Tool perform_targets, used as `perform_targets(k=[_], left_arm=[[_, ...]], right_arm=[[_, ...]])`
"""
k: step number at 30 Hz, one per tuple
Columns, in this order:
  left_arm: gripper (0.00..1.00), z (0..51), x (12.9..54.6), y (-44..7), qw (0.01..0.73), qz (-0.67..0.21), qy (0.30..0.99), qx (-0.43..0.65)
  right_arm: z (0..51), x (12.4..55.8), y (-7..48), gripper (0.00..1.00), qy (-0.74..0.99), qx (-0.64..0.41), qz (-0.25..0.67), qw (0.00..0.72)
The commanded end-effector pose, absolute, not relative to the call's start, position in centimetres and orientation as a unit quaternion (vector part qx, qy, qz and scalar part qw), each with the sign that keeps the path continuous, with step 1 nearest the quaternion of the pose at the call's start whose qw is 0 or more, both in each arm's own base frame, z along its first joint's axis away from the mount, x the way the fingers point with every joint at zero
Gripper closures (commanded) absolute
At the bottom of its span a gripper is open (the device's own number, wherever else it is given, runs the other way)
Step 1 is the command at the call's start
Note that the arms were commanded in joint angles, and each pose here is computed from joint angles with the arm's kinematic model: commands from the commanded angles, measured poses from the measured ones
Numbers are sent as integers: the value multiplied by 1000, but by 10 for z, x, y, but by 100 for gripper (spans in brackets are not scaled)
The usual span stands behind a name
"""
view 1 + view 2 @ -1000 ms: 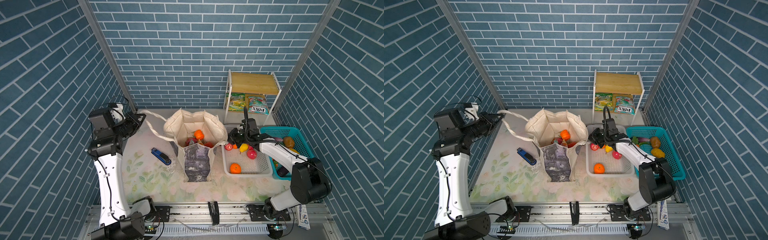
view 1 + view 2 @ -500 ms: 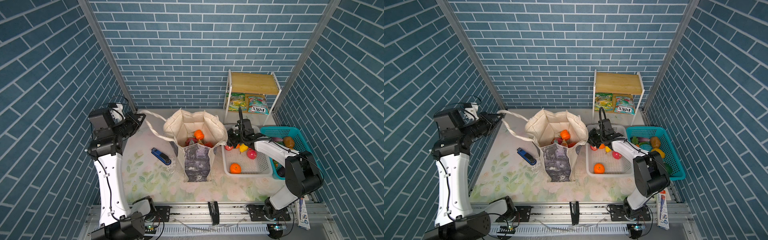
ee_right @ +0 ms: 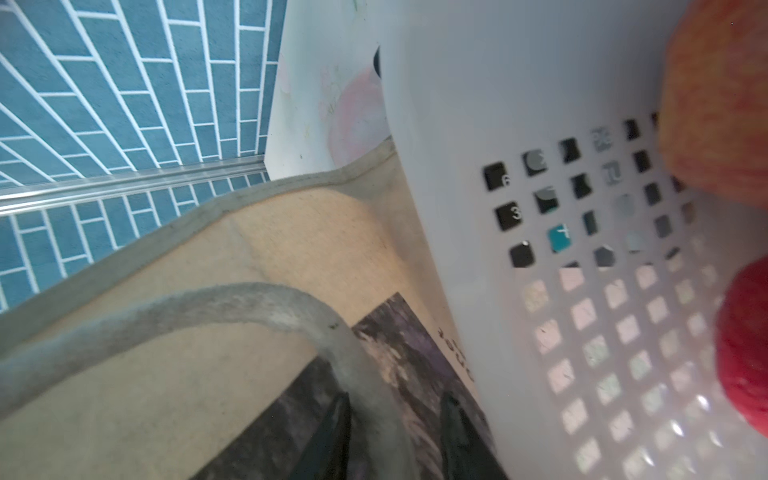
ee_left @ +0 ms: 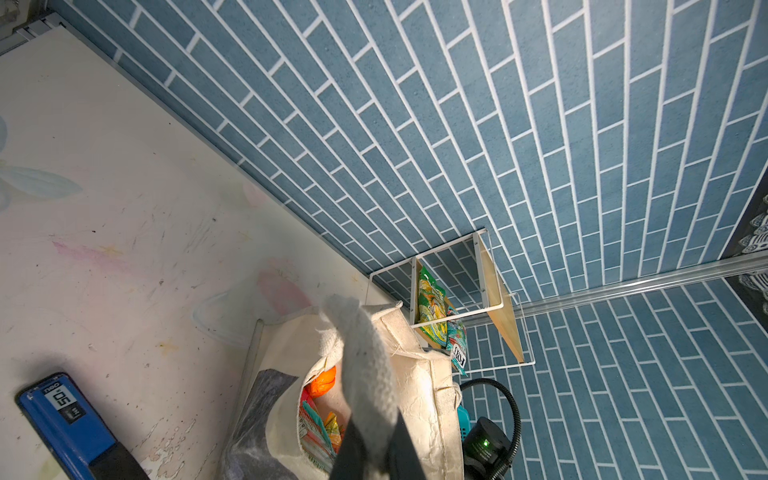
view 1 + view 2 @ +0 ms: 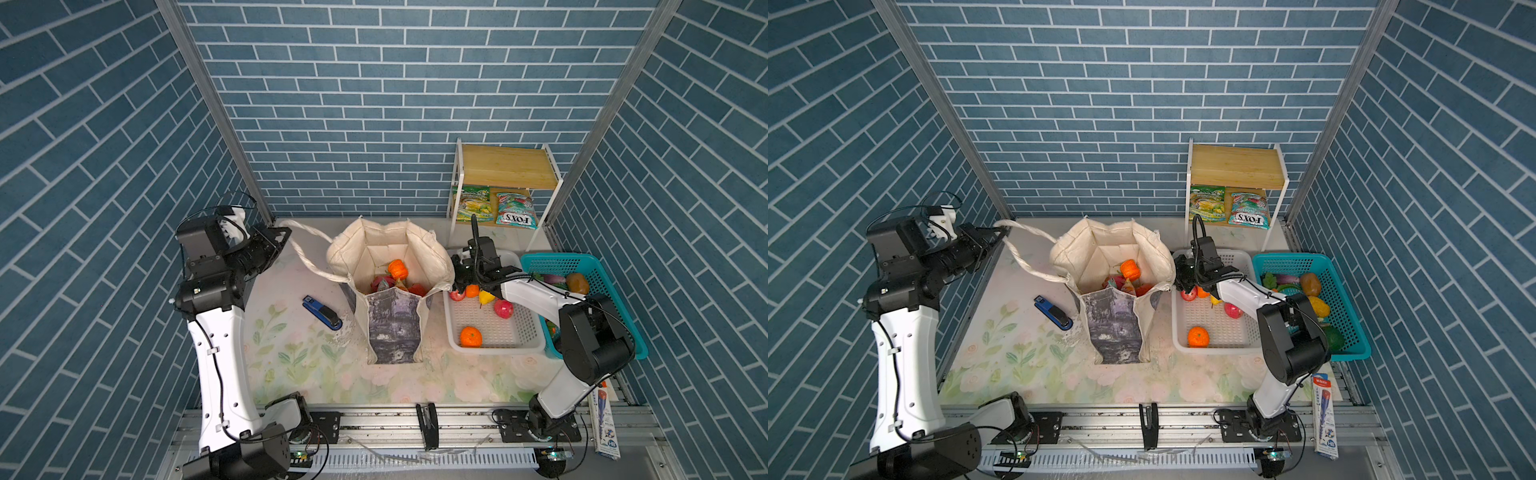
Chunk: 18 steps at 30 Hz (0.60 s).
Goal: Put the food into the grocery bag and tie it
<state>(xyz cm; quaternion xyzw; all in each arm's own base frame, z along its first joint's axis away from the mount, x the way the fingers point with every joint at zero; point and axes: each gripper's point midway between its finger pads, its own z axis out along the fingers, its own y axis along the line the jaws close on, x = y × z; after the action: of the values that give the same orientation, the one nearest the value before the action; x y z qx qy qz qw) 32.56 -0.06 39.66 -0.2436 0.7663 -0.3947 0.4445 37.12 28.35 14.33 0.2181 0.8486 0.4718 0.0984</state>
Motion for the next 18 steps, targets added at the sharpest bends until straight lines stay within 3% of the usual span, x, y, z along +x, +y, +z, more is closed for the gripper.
perform_targets(k=[1, 7, 18], left_arm=[[97, 421, 324, 3, 486, -391, 750, -221], [97, 420, 325, 3, 486, -391, 749, -224], [97, 422, 323, 4, 487, -391, 748, -223]], right_arm=[[157, 380, 294, 67, 823, 226, 512, 100], [164, 387, 302, 71, 796, 231, 550, 99], [181, 385, 275, 100, 778, 251, 560, 135]])
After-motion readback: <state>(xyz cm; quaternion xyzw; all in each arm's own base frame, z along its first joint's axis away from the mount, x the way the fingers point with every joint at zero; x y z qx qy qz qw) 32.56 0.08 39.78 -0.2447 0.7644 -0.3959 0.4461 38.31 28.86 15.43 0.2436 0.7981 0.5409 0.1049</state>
